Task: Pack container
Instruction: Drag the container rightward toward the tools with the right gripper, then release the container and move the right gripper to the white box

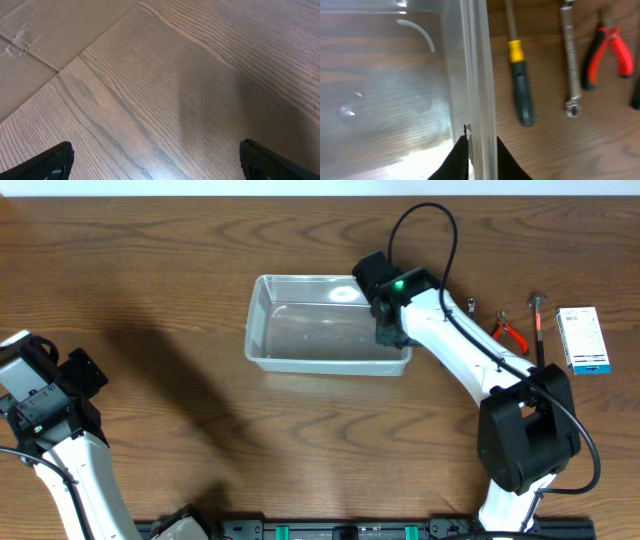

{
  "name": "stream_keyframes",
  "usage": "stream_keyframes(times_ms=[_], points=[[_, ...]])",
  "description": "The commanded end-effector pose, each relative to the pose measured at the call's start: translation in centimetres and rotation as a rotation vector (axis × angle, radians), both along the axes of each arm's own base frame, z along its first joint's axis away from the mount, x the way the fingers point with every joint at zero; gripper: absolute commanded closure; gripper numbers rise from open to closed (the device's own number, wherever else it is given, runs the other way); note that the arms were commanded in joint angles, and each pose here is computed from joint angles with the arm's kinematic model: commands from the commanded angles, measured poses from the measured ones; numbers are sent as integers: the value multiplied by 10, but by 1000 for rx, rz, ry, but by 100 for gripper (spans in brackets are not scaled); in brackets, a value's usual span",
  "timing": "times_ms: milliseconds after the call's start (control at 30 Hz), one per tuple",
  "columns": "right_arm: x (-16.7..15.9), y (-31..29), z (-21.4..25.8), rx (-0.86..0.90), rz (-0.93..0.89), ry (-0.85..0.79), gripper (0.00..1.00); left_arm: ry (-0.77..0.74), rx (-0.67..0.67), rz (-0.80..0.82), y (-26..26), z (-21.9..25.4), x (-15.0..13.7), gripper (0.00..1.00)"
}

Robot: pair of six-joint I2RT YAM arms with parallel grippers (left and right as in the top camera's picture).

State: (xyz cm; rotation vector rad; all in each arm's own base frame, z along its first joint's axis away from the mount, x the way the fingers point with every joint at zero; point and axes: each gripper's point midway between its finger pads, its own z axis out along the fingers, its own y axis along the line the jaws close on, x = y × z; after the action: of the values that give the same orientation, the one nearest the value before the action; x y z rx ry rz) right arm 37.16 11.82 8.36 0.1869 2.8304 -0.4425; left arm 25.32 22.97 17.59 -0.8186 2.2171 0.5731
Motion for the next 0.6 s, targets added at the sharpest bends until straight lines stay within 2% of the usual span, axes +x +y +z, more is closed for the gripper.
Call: stream_keyframes(times_ms=[0,300,500,567], points=[[3,-26,3,-123,9,-9,80,2,3,-6,1,2,1,2],[8,-19,3,-123,61,-19,67,2,3,-6,1,2,1,2],[15,-19,19,-92,50,-75,63,2,3,-6,1,2,1,2],[20,-24,41,-72,38,-136,53,2,3,-6,1,2,1,2]])
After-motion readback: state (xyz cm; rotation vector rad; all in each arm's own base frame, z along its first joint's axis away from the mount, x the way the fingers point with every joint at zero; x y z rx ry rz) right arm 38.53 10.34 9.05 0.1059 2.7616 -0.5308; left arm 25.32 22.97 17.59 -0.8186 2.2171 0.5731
